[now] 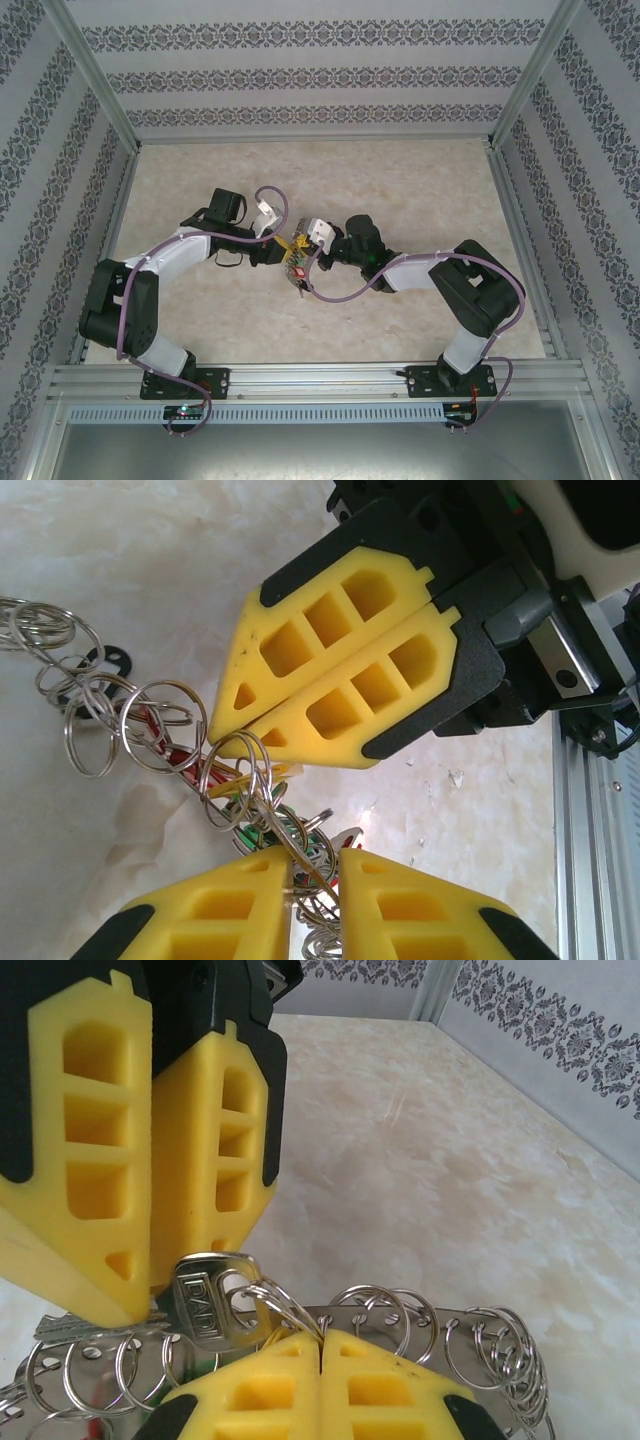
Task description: Put the keys on the keyring
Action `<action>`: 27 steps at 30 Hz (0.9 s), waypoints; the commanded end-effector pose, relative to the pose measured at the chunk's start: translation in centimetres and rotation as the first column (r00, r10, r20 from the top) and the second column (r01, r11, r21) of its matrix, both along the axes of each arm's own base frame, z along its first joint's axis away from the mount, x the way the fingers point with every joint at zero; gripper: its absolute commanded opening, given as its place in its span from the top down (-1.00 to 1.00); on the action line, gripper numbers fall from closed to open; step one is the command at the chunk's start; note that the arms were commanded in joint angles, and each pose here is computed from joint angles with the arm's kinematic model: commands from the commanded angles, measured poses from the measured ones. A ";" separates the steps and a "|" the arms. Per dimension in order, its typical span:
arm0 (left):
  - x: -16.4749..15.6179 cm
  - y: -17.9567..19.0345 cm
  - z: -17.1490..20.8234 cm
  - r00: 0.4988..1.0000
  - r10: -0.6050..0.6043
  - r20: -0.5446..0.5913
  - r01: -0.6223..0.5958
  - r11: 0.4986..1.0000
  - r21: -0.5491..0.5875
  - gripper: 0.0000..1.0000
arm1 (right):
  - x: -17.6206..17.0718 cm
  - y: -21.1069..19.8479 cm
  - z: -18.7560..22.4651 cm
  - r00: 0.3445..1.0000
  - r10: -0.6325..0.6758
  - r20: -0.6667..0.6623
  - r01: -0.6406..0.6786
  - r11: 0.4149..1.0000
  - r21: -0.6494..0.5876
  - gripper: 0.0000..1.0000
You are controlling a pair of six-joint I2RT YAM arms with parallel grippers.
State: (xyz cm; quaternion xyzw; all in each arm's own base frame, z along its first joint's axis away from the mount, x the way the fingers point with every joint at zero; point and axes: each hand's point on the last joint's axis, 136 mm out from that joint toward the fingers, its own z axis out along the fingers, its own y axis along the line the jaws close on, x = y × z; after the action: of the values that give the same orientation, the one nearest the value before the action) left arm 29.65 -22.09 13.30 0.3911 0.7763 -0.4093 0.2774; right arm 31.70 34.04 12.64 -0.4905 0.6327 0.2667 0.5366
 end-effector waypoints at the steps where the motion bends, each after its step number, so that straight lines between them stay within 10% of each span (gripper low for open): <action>1: -0.6 -1.0 0.9 0.998 -0.055 -0.028 0.054 0.998 -0.041 0.71 | 0.5 0.9 1.5 1.000 -0.001 0.029 0.000 0.999 0.045 1.00; 4: -0.8 -1.2 1.1 0.998 -0.048 -0.031 0.047 0.998 -0.041 1.00 | 0.4 1.0 1.5 1.000 -0.007 0.031 0.006 0.999 0.041 1.00; 12: -3.5 -2.1 2.9 0.996 -0.092 -0.021 0.090 0.992 -0.088 0.99 | 0.1 1.5 1.3 1.000 -0.003 0.030 0.002 0.999 0.042 1.00; 17: -3.8 -2.4 2.8 0.996 -0.081 -0.036 0.078 0.994 -0.079 0.43 | 0.0 1.7 1.4 1.000 0.002 0.026 -0.003 0.999 0.052 1.00; 27: -2.4 -1.5 4.1 1.000 0.013 0.009 -0.012 0.996 -0.089 0.18 | -0.9 1.5 1.2 1.000 0.018 0.002 -0.018 0.998 0.068 1.00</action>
State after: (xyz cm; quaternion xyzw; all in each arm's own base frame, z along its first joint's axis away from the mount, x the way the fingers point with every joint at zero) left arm 26.81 -23.88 15.89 0.3839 0.7674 -0.4333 0.2758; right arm 31.35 34.92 12.97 -0.4810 0.6321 0.2746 0.5419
